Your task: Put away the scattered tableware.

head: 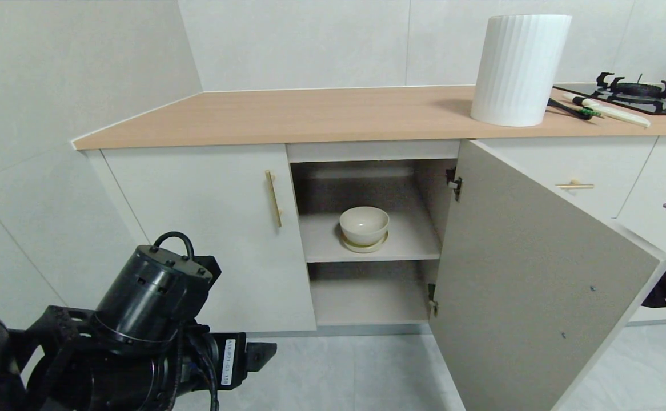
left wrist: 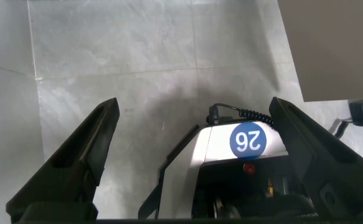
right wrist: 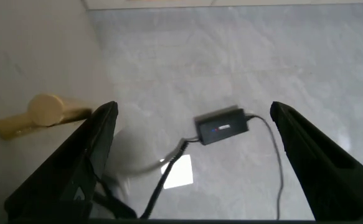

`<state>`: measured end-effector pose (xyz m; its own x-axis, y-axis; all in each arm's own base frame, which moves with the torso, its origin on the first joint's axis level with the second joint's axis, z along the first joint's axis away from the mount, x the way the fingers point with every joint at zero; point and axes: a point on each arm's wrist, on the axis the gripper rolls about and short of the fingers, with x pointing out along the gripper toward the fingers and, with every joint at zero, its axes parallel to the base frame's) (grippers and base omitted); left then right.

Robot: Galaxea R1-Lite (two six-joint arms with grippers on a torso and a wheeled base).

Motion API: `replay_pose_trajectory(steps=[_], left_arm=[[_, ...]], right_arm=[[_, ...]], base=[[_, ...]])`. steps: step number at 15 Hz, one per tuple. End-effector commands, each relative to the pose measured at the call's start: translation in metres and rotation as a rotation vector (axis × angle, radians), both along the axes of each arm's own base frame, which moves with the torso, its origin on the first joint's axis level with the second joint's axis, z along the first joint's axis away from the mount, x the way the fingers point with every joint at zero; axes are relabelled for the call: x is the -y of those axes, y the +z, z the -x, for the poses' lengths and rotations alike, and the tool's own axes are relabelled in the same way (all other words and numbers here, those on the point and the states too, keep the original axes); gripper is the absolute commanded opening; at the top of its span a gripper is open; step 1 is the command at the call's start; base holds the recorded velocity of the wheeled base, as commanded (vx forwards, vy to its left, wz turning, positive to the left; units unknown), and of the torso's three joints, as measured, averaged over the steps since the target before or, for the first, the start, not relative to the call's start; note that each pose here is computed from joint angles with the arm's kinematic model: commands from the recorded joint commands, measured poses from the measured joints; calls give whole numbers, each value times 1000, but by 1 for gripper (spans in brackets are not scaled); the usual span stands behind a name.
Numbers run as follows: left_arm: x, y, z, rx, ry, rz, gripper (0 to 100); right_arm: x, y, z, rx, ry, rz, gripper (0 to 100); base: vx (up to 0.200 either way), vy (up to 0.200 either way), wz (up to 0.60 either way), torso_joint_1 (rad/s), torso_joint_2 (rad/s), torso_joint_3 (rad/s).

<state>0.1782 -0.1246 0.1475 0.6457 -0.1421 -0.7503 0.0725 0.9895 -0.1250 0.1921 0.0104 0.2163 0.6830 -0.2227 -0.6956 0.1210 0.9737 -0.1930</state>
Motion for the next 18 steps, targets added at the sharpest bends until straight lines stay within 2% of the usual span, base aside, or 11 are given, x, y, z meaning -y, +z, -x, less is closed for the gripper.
replay_pose_trajectory(steps=[1, 6, 11, 18], left_arm=[[0, 0, 0, 0, 1, 0, 100], [0, 0, 0, 1, 1, 1, 100], [0, 1, 0, 2, 1, 1, 100], [0, 2, 0, 6, 1, 4, 100]], right_arm=[[-8, 0, 0, 6, 28, -23, 100], [-34, -1, 2, 14, 105, -83, 100], [-62, -16, -1, 17, 190, -126, 100], [-104, -40, -20, 116, 253, -250, 100]], base=[[0, 0, 0, 0, 0, 0], [0, 0, 0, 0, 0, 0], [0, 0, 0, 0, 0, 0], [0, 0, 0, 0, 0, 0]])
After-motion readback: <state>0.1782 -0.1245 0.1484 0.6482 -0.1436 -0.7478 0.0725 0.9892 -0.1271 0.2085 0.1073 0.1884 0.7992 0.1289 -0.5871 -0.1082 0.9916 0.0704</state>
